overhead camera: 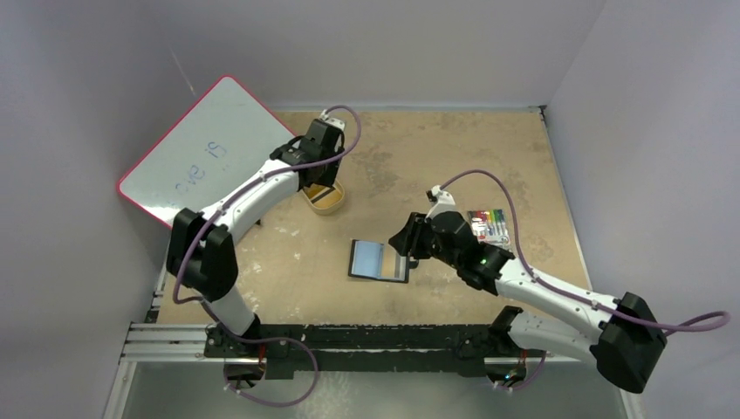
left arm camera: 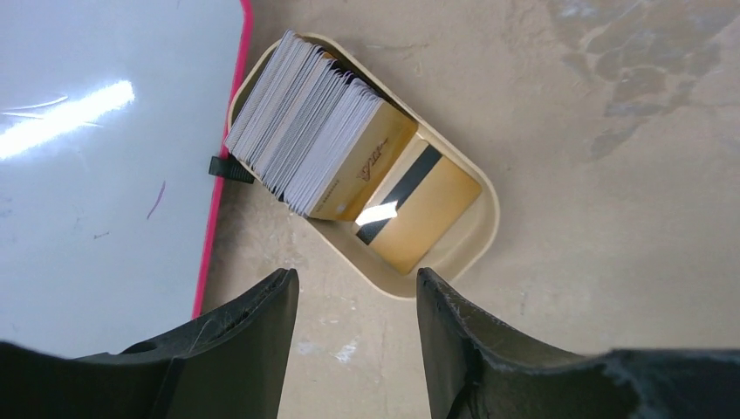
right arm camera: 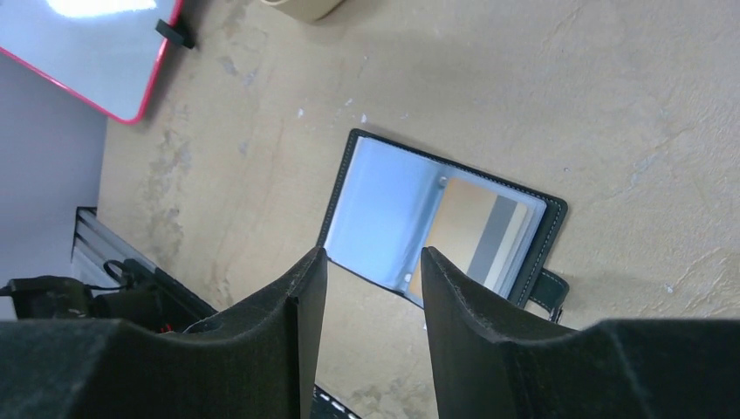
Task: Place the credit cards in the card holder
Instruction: Pick up the credit card from the storage box.
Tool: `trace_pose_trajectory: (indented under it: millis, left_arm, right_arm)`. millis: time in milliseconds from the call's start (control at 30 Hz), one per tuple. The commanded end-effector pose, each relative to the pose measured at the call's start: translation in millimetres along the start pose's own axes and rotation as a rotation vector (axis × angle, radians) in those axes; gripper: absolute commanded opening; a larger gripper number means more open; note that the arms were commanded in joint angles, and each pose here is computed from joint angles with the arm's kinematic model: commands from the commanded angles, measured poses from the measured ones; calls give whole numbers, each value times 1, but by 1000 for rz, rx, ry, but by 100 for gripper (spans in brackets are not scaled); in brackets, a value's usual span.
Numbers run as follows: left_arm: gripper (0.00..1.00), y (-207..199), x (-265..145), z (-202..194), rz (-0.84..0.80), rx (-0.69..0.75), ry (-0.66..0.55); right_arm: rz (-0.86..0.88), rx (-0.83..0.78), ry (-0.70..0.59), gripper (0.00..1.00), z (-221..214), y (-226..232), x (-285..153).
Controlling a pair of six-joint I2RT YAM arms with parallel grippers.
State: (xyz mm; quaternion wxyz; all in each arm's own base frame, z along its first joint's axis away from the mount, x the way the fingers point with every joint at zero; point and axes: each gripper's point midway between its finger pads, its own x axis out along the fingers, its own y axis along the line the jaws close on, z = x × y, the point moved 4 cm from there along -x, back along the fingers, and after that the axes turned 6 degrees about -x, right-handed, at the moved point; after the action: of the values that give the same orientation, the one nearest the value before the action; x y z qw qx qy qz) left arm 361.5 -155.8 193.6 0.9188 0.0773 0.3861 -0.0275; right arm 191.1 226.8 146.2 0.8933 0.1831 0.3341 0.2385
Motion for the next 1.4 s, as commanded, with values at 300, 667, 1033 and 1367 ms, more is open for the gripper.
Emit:
trace_pose_trajectory:
  millis: [300, 667, 1033, 1367]
  left_arm:
    - [52, 25, 72, 8, 97, 155, 61]
    - [53, 27, 109, -3, 159, 249, 142]
    - [47, 33, 118, -3, 226, 281, 141]
    - [36, 40, 114, 2, 270, 291, 129]
  right_arm:
    - [-15, -13, -79, 48, 32, 11, -24]
    - [-52, -14, -70, 49, 35, 10, -24]
    - [-47, -3, -53, 49, 30, 9, -22]
    - [-35, -13, -35, 50, 27, 10, -19]
